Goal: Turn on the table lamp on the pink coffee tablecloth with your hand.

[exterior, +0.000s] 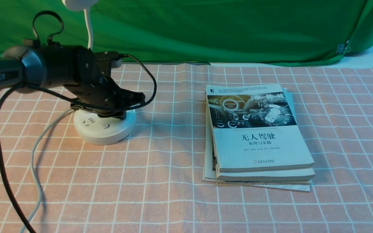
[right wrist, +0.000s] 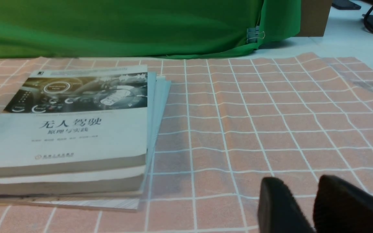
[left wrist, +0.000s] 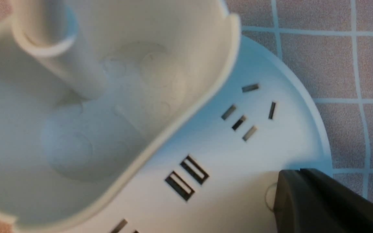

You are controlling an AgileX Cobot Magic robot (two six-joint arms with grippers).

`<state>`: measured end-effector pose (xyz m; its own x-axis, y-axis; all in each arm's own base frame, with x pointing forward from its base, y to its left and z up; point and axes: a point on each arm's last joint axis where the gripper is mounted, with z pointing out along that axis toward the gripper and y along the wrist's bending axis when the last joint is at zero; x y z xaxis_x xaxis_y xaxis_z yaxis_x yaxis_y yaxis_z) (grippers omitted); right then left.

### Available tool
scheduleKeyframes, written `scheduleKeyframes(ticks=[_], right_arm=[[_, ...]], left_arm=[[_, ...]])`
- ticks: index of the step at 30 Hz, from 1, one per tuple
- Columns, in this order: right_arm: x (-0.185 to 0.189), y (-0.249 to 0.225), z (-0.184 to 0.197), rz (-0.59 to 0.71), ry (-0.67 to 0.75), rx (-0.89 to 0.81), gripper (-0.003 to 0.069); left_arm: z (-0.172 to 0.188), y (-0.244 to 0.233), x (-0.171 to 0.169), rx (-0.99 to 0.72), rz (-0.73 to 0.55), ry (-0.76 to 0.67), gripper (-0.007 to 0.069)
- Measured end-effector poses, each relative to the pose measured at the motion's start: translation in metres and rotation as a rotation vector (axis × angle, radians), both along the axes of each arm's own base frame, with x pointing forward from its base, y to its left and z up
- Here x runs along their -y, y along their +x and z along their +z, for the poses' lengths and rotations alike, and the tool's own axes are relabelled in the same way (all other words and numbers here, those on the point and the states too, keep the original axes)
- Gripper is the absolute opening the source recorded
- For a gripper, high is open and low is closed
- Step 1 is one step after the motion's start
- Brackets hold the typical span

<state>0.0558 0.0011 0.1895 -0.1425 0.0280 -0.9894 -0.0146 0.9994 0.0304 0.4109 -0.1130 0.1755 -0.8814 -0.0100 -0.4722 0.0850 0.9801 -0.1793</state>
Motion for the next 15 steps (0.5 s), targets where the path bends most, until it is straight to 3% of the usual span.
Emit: scheduleKeyframes(ticks=[2, 9, 15], right_arm=[[0.0, 0.0, 0.0, 0.0, 0.0, 0.0, 0.0239], [0.0, 0.0, 0.0, 0.0, 0.0, 0.0, 0.0239], [0.0, 0.0, 0.0, 0.0, 0.0, 0.0, 0.0239]], left_arm=[[0.007, -0.008, 0.0, -0.026, -0.015, 0.006, 0.0021], [0.081, -0.058, 0.005, -0.097, -0.105, -0.108, 0.0021], [0.114, -0.134, 0.028, -0.149, -0.364, -0.24, 0.0021]])
